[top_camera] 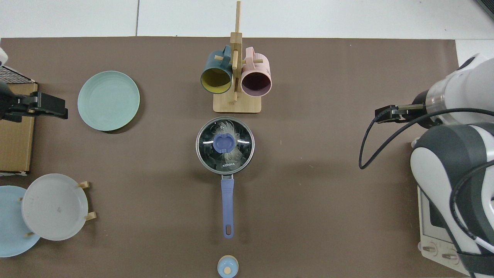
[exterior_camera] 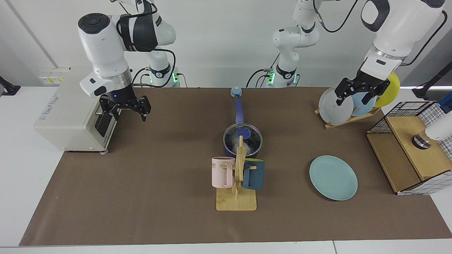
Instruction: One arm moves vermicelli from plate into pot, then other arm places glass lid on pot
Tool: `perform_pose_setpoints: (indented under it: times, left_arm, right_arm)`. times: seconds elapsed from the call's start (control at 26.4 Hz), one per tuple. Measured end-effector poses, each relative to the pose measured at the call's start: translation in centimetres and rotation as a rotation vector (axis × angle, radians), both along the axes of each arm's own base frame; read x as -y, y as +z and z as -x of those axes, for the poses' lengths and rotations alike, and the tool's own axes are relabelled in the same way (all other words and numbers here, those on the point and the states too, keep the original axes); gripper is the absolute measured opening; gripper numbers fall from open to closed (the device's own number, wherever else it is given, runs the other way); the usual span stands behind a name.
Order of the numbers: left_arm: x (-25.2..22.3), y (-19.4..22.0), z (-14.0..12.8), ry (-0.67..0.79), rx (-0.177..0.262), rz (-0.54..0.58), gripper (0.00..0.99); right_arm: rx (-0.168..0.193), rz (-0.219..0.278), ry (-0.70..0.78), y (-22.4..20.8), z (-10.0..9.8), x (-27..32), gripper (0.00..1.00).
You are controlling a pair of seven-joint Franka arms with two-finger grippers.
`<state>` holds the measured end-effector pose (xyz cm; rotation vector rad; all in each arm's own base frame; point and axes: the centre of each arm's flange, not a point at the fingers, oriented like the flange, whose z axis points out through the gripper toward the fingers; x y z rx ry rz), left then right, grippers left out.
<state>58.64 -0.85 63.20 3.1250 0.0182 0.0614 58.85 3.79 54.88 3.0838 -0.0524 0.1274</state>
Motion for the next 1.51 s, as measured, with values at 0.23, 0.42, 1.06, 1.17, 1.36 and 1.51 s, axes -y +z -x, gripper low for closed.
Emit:
perform_pose_setpoints:
  times: [0.23, 0.42, 1.06, 1.17, 1.36, 1.51]
  left_arm:
    - [0.0, 0.0, 0.0, 0.000, 0.000, 0.000, 0.991]
    - [0.0, 0.0, 0.0, 0.000, 0.000, 0.000, 0.991]
    - [0.0, 0.0, 0.0, 0.000, 0.000, 0.000, 0.991]
    - [0.0, 0.0, 0.0, 0.000, 0.000, 0.000, 0.991]
    - [0.0, 0.0, 0.0, 0.000, 0.000, 0.000, 0.991]
    - [0.0, 0.0, 0.0, 0.000, 0.000, 0.000, 0.991]
  right_arm:
    - [-0.002, 0.000, -0.032, -0.1, -0.1, 1.9, 0.99]
    - [-0.003, 0.000, -0.050, -0.1, -0.1, 3.0, 1.00]
    - [-0.015, -0.057, -0.055, 4.2, 1.3, 2.1, 1.00]
    - [-0.011, -0.057, -0.056, 4.9, 1.4, 2.2, 1.00]
    - [-0.014, -0.057, -0.058, 5.3, 1.5, 2.3, 1.00]
    - [-0.013, -0.057, -0.060, 5.8, 1.5, 2.4, 1.00]
